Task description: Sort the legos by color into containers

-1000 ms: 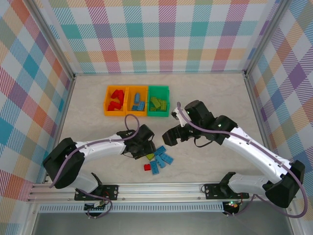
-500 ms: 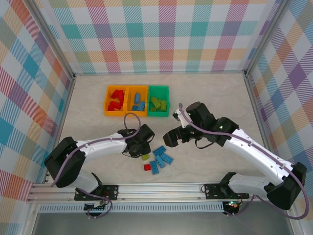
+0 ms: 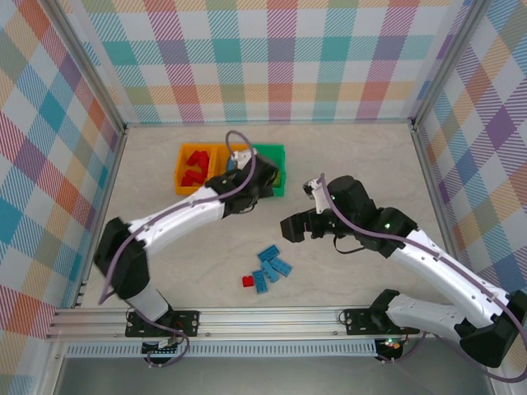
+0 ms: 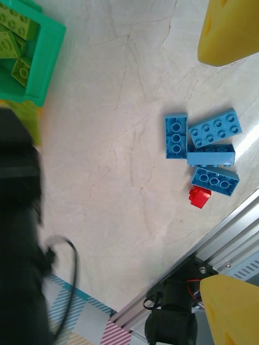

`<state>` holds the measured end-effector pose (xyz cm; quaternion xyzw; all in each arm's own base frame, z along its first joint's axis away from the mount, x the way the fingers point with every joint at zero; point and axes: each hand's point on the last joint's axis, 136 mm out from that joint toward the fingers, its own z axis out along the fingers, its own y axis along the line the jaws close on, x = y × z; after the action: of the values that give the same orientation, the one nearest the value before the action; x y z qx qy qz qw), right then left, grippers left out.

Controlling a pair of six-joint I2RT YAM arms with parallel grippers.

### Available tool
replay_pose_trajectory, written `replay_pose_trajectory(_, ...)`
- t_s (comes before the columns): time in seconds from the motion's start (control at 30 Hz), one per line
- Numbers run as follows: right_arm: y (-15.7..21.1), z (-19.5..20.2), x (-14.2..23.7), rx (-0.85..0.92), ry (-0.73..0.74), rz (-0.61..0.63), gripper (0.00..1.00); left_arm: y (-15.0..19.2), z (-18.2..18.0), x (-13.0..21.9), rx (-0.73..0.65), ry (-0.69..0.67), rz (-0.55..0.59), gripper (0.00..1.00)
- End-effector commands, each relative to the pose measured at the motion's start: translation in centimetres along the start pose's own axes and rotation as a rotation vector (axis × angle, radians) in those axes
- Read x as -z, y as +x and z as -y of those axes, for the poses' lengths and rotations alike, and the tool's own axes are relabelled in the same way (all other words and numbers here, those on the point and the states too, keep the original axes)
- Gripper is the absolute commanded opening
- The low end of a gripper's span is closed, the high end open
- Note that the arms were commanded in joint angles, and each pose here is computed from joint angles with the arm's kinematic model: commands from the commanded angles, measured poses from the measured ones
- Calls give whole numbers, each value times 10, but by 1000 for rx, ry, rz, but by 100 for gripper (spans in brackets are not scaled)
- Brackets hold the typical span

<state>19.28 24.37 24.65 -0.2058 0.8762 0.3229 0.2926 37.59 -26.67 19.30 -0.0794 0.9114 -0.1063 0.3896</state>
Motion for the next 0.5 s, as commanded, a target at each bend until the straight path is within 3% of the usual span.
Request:
replay_pose_trajectory(0.0,1,6,7,-49,24,41,100,-34,2,-43,-83,-49,55,8)
replay_pose_trajectory(0.1,5,10,14,-58,38,64,100,-47,9,-78,-65,-52,38,9)
replay_pose_trajectory(0.23,8,19,20,-58,72,98,100,-69,14,-111,-14,-66,49,18)
replay_pose_trajectory(0.47,14,24,23,-63,92,92,100,-94,32,-104,-25,-11,77,48)
